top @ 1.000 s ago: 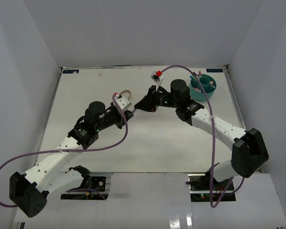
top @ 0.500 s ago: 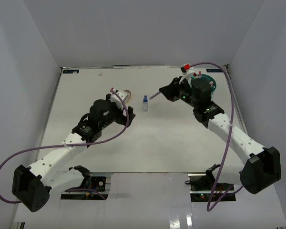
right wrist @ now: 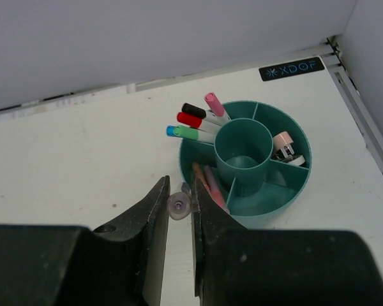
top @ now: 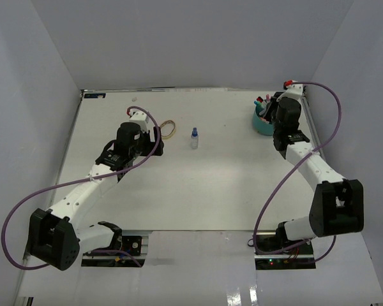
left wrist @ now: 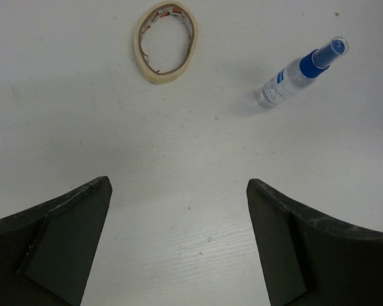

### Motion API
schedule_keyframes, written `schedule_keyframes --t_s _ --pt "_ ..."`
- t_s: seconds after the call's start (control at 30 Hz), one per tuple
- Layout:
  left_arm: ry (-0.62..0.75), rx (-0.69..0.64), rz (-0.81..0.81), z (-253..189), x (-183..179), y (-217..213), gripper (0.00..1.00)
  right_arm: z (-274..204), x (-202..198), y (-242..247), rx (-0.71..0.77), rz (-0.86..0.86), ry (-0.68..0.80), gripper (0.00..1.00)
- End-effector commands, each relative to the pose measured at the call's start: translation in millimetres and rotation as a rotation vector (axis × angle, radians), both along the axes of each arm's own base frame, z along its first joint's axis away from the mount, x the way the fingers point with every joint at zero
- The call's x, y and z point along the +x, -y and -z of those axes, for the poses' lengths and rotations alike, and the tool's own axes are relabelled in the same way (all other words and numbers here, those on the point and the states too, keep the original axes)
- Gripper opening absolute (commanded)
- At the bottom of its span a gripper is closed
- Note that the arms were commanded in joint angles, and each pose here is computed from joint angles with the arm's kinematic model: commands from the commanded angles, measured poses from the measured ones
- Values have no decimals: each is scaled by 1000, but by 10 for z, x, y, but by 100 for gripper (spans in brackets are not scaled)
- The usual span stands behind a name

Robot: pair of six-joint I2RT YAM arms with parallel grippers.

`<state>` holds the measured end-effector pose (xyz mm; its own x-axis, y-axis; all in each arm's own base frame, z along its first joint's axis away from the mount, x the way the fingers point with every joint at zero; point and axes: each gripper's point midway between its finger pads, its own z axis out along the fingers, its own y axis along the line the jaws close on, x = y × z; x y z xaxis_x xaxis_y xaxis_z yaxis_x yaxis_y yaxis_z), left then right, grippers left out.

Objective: Sort the stationery into containers
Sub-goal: Place the pen in the storage box, then pick up the stationery from the center of the board.

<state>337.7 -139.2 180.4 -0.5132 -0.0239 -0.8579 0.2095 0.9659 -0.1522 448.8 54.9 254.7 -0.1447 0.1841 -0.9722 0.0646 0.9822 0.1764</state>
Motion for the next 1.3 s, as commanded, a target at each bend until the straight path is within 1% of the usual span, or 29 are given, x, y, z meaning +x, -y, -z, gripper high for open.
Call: schedule_keyframes --t_s 0.0,0.07,0.2,0.37,0.43,0.53,0.6,0.63,0.7,0.73,0.77,0.83,0.87,1.0,1.03,1.1,1.13,1.27 --pt "25 -30 -32 -184 34 -14 98 -235 265 128 -18 59 90 8" --pt "28 -30 -37 -190 35 -26 98 -119 376 147 -24 66 64 8" --pt "29 -24 -39 -183 36 -36 98 -32 537 159 -25 65 53 8" --pt "24 -18 -40 -160 41 -45 98 216 671 201 -11 67 26 8" --pt "21 -17 -40 -150 44 -46 98 242 715 202 9 59 31 8" --pt "18 -17 -35 -136 47 -37 98 389 761 195 14 51 8 11" --pt "15 -15 -33 -126 49 -34 98 406 768 162 14 35 6 22" --pt "16 -16 -34 -134 49 -37 98 418 765 155 14 27 4 32" --pt "15 -14 -36 -128 49 -43 98 394 744 120 11 4 5 43" --pt "14 -12 -37 -122 52 -49 98 309 718 110 13 -4 21 48" --pt "14 -14 -36 -122 51 -45 98 281 698 93 16 -12 24 58" --pt "16 -17 -35 -133 49 -47 98 170 641 91 10 -22 30 67" --pt "17 -18 -34 -138 47 -45 98 98 619 79 9 -28 37 73" --pt "17 -19 -36 -138 49 -49 98 -148 450 0 -9 -91 53 79" --pt "15 -20 -37 -135 46 -49 98 -291 374 -34 -10 -114 76 80" --pt "15 -23 -40 -143 44 -55 98 -314 249 -146 -22 -182 58 81" --pt "15 -26 -43 -143 46 -59 98 -433 152 -187 -23 -205 78 81" --pt "9 -30 -51 -139 41 -66 98 -379 -192 -408 -18 -319 46 82"
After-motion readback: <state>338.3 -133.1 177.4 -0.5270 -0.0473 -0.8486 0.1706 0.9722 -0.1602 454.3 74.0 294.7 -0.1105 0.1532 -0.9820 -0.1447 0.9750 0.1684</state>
